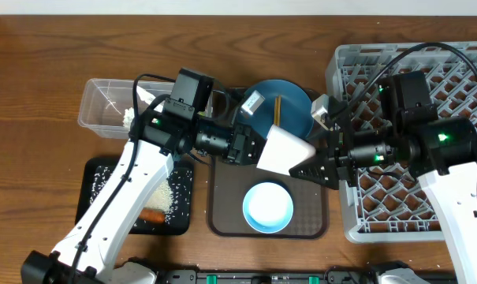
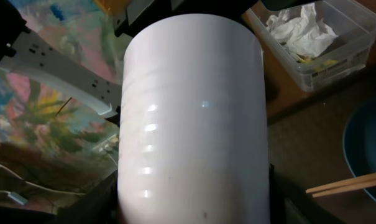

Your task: Sort waste into correct bins and load items into the dishwasher rack

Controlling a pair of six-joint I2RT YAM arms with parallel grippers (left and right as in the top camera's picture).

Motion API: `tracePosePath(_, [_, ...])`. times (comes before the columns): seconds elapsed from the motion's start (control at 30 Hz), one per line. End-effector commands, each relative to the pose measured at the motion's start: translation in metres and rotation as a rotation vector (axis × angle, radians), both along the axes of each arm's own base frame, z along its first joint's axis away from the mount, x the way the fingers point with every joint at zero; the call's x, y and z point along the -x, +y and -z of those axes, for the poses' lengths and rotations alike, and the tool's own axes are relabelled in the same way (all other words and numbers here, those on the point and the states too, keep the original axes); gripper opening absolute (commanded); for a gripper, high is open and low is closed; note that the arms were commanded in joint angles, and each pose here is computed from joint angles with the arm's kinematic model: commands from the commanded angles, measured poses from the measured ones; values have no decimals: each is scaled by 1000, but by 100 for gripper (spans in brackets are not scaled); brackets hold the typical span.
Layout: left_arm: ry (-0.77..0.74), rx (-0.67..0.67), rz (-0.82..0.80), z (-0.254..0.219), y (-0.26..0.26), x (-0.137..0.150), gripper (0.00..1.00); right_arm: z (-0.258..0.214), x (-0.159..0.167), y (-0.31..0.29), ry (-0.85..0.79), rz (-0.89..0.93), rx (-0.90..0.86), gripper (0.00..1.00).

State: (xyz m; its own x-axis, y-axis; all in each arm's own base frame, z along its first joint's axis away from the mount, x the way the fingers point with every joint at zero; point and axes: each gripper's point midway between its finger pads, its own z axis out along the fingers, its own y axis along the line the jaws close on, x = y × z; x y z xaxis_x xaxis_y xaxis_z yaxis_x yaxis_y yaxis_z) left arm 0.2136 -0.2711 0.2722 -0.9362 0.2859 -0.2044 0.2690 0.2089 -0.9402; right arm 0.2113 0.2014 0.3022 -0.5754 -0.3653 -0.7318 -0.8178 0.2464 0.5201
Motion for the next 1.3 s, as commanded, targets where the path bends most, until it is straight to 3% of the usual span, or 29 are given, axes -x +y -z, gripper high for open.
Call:
tracePosePath(0.0, [-9,-85,61,19,-13,25,10,-6,-18,-1,-17,59,0,36])
tracePosePath(0.5, [-12,-215,42,40,-11,30,10,-12,-33,-17,-20,146,-12,35])
tracePosePath(1.27, [-25,-291,80,54,-13,45,10,-28,-44,-20,-37,208,-47,31])
